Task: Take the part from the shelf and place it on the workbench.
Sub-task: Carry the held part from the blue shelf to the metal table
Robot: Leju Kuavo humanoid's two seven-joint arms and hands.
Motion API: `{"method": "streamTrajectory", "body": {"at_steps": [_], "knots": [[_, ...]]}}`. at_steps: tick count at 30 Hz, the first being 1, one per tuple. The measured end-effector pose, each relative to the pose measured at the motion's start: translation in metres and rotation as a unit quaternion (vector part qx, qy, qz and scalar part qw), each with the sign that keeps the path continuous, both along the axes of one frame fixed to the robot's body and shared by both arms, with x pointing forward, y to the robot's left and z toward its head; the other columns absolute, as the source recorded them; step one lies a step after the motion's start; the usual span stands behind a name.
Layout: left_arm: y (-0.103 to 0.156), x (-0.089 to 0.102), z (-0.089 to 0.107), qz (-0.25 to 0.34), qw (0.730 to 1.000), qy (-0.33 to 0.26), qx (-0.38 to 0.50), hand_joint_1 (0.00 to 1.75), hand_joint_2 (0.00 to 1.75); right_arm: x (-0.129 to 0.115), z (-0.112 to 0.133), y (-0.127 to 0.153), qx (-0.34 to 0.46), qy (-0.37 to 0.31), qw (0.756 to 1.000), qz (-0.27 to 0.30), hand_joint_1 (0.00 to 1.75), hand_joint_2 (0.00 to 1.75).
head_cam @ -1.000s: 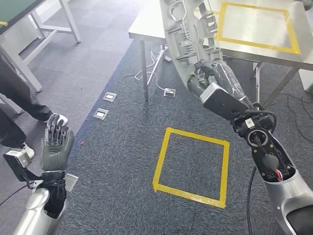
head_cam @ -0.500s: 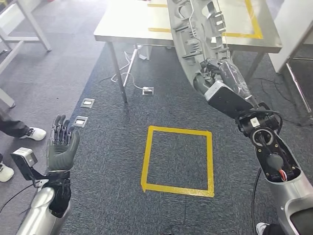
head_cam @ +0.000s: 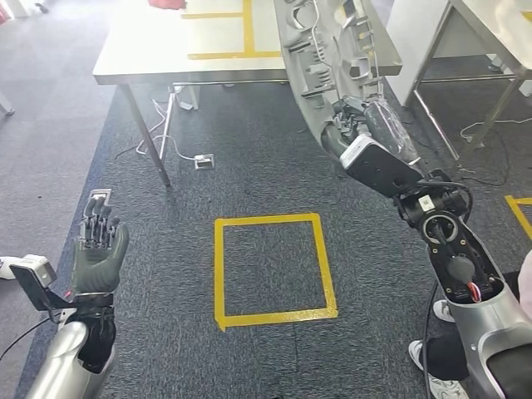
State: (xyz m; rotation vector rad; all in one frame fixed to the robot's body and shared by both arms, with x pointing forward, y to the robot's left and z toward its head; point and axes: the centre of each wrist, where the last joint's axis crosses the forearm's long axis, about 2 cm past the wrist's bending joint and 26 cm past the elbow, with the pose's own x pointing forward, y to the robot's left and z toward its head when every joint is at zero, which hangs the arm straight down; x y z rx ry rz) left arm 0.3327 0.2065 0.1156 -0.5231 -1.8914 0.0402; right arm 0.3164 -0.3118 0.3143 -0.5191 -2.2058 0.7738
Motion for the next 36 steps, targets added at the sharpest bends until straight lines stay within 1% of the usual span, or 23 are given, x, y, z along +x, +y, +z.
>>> {"method": "streamTrajectory", "body": {"at_steps": [7,16,22,36], "knots": [[-0.0011,-0.0019,-0.0019,-0.001,1.000,0.004,-0.001,0.00,1.75,0.0008,0.0006,-0.0007,-0.001,0.000,1.000,0.000,1.75,1.75],[0.0000,-0.0001,0.0003,0.002,1.000,0.002,0.001,0.00,1.75,0.0022,0.0021,0.0001,-0.004,-0.001,1.000,0.004,1.75,1.75],[0.0013,-0.0030,-0.0033,0.003,1.000,0.007,0.003,0.00,1.75,0.0025,0.0018,0.0034,-0.004,0.000,1.000,0.010,1.75,1.75],[0.0024,-0.0013,-0.0016,0.003,1.000,0.005,0.003,0.00,1.75,0.0035,0.0034,0.0066,-0.006,-0.002,1.000,0.016,1.75,1.75]]}}
